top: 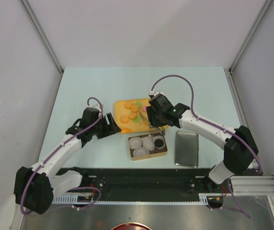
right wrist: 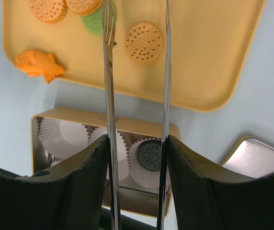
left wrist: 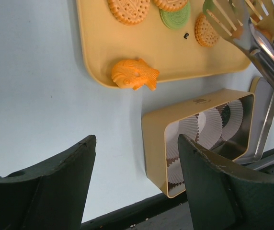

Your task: Pack the cookies

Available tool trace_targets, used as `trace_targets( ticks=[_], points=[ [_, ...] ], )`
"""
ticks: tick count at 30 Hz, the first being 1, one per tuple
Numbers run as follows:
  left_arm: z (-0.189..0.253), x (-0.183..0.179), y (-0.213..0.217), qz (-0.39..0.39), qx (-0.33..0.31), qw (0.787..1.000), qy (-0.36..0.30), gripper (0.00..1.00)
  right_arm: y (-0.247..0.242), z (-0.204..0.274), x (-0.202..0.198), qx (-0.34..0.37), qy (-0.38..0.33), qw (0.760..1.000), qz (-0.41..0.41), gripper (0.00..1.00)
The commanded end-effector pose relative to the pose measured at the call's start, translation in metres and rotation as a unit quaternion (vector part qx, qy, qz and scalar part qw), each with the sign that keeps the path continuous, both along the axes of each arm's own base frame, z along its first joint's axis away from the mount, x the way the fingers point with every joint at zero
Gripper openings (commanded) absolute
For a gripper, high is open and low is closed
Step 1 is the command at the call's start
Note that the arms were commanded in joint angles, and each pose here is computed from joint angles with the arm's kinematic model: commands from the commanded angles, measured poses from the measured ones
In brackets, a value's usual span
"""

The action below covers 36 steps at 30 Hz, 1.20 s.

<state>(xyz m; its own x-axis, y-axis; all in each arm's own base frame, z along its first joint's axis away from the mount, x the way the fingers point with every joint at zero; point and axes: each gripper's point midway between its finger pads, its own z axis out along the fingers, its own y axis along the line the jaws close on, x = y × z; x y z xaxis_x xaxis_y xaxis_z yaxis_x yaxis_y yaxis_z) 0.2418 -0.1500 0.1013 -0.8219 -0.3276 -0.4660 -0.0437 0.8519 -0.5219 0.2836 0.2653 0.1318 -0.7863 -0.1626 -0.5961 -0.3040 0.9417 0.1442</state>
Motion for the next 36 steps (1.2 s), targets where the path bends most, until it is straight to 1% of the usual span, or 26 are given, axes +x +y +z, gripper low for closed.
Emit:
trace_targets(
  ticks=[1, 8, 17, 23, 30, 32, 35, 36],
  points=[
    [0.01, 0.007, -0.005, -0.015, -0.002, 1.0, -0.018, 0.74, 0.015, 0.013, -0.006, 0.025, -0.013, 0.999, 0.022, 0.55],
    [0.007, 0.006, -0.005, -0.013, -0.003, 1.0, -0.016, 0.74, 0.009, -0.004, -0.016, 0.005, -0.001, 1.0, 0.015, 0.55],
    [0.007, 0.005, -0.004, -0.012, -0.001, 1.0, -0.016, 0.74, 0.003, -0.007, -0.017, -0.006, -0.007, 1.0, 0.01, 0.55],
    [0.006, 0.006, -0.004, -0.013, -0.001, 1.0, -0.015, 0.74, 0.001, -0.012, -0.027, -0.007, 0.008, 1.0, 0.015, 0.55],
    [0.006, 0.007, -0.005, -0.012, -0.002, 1.0, -0.016, 0.74, -0.006, -0.021, -0.028, -0.025, 0.022, 0.999, 0.012, 0.55],
    [0.006, 0.006, -0.005, -0.014, -0.002, 1.0, -0.015, 0.74, -0.006, -0.021, -0.028, -0.025, 0.022, 0.999, 0.012, 0.53],
    [0.007, 0.006, -0.005, -0.014, -0.002, 1.0, -0.018, 0.74, -0.004, -0.015, -0.026, -0.019, 0.018, 1.0, 0.011, 0.43],
    [0.007, 0.005, -0.005, -0.014, -0.002, 1.0, -0.015, 0.74, -0.005, -0.01, -0.025, -0.018, 0.012, 1.0, 0.008, 0.37]
  ],
)
